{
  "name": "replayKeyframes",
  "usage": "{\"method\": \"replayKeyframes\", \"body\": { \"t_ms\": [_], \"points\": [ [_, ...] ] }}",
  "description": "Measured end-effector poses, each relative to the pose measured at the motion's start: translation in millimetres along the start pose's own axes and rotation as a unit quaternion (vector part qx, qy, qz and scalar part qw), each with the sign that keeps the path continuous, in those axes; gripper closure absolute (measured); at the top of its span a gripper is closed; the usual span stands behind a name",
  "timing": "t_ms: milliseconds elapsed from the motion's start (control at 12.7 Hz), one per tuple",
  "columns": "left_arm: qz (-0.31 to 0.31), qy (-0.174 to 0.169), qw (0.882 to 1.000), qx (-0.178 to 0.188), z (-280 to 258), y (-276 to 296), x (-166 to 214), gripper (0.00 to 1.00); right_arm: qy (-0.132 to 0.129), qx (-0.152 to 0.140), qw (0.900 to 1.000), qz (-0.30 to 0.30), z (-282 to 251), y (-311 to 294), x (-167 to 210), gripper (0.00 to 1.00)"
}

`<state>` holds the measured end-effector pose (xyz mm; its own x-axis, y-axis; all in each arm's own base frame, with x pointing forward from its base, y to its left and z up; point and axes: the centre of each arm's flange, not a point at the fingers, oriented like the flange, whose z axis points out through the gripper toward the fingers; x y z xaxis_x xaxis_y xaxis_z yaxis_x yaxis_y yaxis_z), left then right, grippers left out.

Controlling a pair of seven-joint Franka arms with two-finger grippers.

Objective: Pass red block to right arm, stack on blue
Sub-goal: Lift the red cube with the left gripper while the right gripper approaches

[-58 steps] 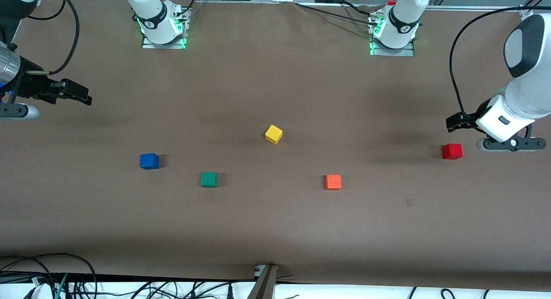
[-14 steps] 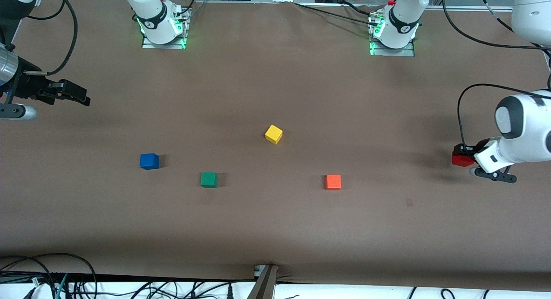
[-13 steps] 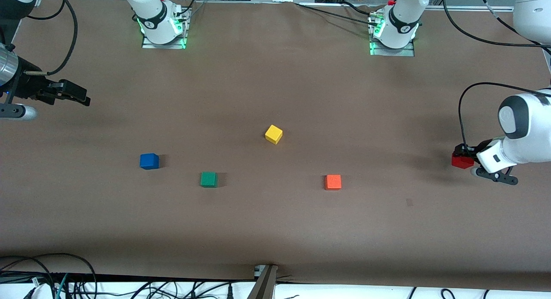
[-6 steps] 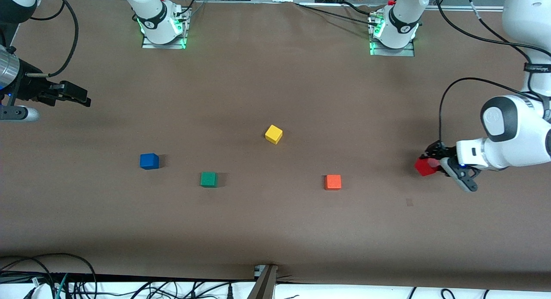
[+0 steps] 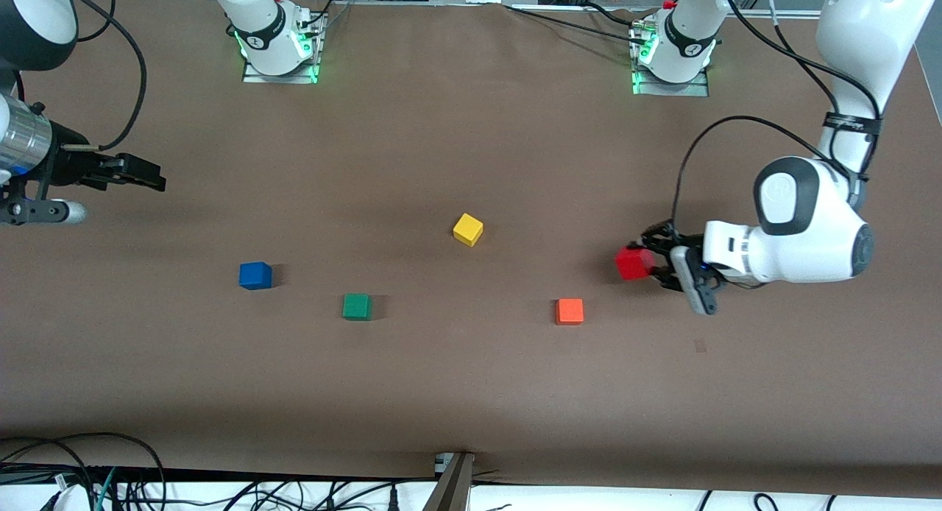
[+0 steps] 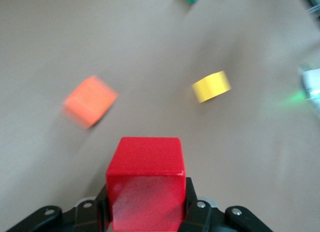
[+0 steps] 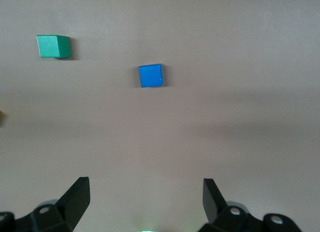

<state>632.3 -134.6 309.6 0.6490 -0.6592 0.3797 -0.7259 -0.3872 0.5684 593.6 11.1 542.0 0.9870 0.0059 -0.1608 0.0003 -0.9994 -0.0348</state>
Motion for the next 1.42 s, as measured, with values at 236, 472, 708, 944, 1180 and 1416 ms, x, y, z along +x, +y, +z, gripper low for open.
{"method": "replayKeyframes", "body": {
  "t_ms": [236,472,708,944,1180,1416],
  "points": [
    [0.066,0.104,0.989,-0.087,40.7,13.6,21.6,0.44,-0.026,0.006,1.0,-0.012,25.4,-0.6,11.8,0.0],
    [0.147,0.192,0.961,-0.137,82.1,31.2,49.8,0.44,-0.054,0.133,0.99,-0.002,34.5,-7.5,11.4,0.0],
    [0.162,0.247,0.939,-0.174,118.2,66.7,88.5,0.44,-0.079,0.256,0.964,0.003,47.2,-10.9,17.8,0.0],
    [0.179,0.281,0.926,-0.177,114.7,91.2,124.7,0.44,-0.106,0.381,0.918,0.02,78.0,-34.1,32.6,0.0],
    [0.187,0.295,0.925,-0.149,126.1,118.0,156.4,0.44,-0.117,0.49,0.86,0.084,128.5,-44.1,41.5,0.0],
    [0.196,0.291,0.926,-0.14,144.9,138.5,168.3,0.44,-0.119,0.554,0.813,0.135,161.4,-64.2,41.2,0.0]
  ]
}}
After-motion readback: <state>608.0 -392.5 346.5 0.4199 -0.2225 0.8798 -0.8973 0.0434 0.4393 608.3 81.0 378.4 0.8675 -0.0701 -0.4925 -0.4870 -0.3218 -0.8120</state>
